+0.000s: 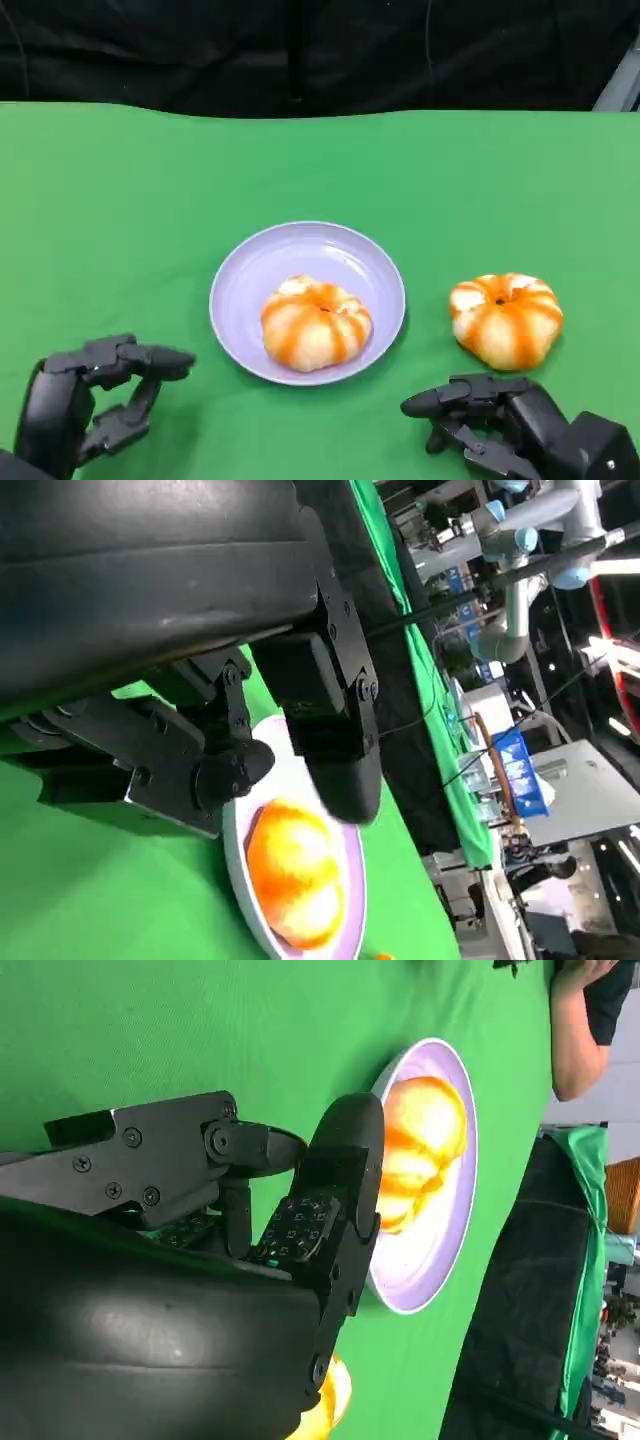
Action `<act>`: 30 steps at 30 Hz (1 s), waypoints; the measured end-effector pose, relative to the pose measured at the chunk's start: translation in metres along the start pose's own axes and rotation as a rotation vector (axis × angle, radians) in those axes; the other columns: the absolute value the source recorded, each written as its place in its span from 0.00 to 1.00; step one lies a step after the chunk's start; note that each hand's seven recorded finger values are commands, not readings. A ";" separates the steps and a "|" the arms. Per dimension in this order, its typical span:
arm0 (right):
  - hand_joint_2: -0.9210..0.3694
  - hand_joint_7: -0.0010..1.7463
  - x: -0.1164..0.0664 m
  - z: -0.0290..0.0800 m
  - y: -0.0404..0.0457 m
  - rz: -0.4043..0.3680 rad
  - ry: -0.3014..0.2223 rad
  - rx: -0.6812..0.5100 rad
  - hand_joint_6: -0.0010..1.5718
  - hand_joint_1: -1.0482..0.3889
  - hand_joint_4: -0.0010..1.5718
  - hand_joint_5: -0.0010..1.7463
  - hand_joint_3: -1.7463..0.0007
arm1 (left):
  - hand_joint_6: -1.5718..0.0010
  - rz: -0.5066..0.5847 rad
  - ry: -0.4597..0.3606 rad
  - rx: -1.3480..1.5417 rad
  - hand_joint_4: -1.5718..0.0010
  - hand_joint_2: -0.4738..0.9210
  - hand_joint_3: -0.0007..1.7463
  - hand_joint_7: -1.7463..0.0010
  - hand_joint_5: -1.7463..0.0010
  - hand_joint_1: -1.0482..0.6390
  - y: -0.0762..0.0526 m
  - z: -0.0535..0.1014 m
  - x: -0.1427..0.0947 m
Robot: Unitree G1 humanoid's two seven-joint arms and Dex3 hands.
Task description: Grasp the bread from the table and place it into the plate.
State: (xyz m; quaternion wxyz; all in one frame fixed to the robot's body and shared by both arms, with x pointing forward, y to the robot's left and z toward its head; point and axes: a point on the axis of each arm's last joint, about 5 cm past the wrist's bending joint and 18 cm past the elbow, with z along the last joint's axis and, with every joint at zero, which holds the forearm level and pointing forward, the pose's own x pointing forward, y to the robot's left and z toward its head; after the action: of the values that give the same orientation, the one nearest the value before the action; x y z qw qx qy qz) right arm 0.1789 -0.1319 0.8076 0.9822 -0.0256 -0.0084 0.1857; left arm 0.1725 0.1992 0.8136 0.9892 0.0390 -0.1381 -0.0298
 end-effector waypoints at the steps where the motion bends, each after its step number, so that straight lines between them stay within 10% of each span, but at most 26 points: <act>1: 0.00 0.22 0.000 0.000 0.0000 0.000 0.000 0.000 0.68 0.70 0.48 0.72 0.77 | 0.39 -0.002 0.000 -0.001 0.42 0.71 0.68 0.27 0.12 0.70 -0.001 0.000 0.000; 30: 0.00 0.23 -0.003 0.001 -0.0017 -0.002 0.002 -0.001 0.68 0.69 0.49 0.68 0.77 | 0.40 -0.074 0.026 -0.005 0.41 0.64 0.74 0.25 0.11 0.66 -0.018 -0.003 -0.011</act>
State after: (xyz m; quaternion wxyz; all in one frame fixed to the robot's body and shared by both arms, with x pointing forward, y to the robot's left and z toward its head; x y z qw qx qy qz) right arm 0.1764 -0.1346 0.8083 0.9824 -0.0263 -0.0077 0.1846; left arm 0.1617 0.1825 0.8063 0.9892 0.0422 -0.1236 -0.0660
